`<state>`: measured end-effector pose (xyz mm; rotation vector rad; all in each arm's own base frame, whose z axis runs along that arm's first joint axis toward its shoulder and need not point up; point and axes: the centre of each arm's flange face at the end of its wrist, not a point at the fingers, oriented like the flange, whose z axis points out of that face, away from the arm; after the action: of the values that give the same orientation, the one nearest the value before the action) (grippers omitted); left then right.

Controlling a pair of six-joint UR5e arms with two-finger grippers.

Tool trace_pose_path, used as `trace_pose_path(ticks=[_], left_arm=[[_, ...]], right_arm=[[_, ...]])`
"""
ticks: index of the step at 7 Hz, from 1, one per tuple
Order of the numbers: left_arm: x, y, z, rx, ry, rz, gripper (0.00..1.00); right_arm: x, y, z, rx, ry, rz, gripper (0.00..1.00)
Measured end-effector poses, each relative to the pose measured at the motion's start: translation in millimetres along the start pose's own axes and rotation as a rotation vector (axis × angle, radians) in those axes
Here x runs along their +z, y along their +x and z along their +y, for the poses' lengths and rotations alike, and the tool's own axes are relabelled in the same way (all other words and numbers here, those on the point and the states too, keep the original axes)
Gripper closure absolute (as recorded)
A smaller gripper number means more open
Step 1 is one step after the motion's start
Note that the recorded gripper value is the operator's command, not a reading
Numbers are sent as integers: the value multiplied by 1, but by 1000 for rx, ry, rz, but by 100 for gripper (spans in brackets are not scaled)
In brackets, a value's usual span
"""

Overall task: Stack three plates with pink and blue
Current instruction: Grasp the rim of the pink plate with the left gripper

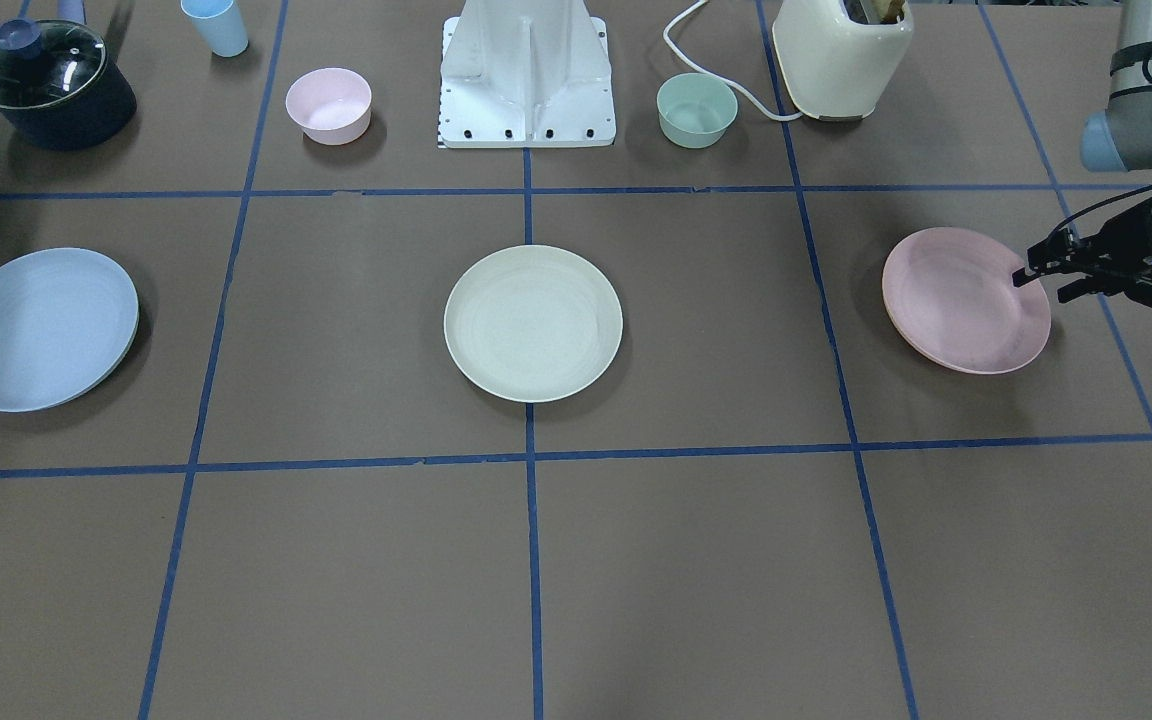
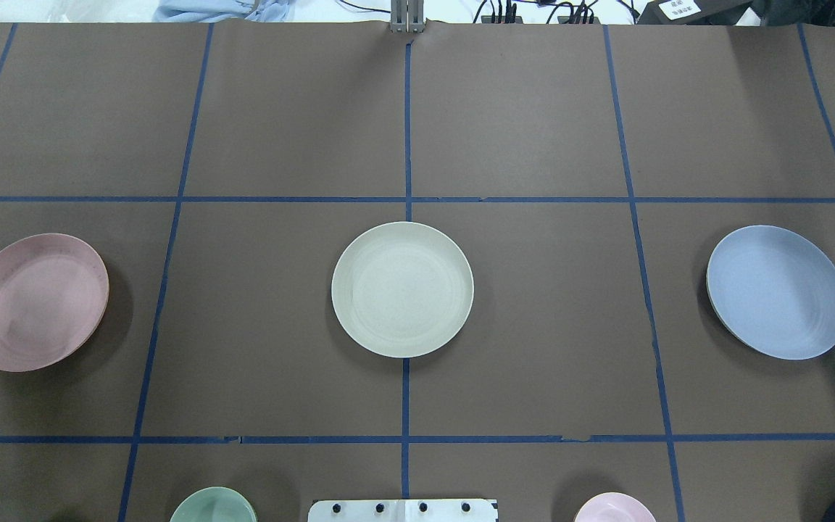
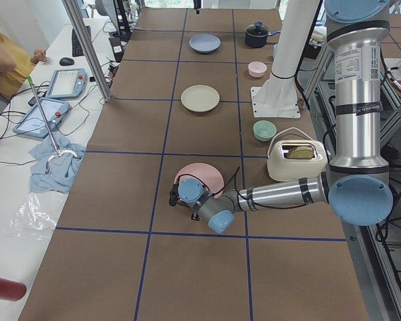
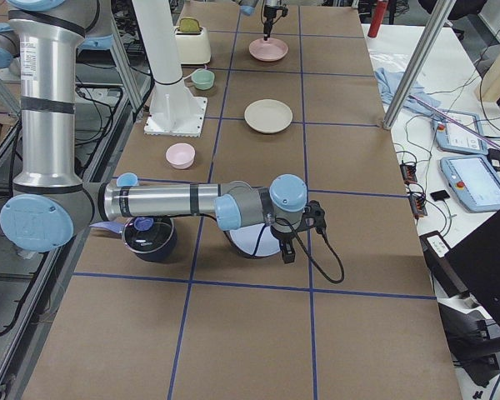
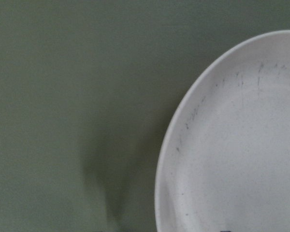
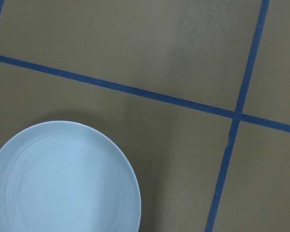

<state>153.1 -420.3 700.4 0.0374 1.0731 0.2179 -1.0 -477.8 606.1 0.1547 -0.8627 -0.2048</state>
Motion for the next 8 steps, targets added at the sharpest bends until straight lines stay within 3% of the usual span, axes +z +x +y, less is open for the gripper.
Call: trace_pose_path(ticks=[1, 5, 7, 8], left_arm=[[4, 3, 0, 4, -7, 2, 100], [2, 15, -5, 4, -7, 18, 100], [-14, 64, -29, -44, -9, 111, 100], [-27, 103, -55, -127, 3, 156, 100]], right_arm=[[0, 0, 0, 0, -1, 0, 0], [1, 0, 0, 0, -1, 0, 0], [2, 1, 1, 2, -3, 0, 0], [2, 1, 1, 2, -4, 0, 0]])
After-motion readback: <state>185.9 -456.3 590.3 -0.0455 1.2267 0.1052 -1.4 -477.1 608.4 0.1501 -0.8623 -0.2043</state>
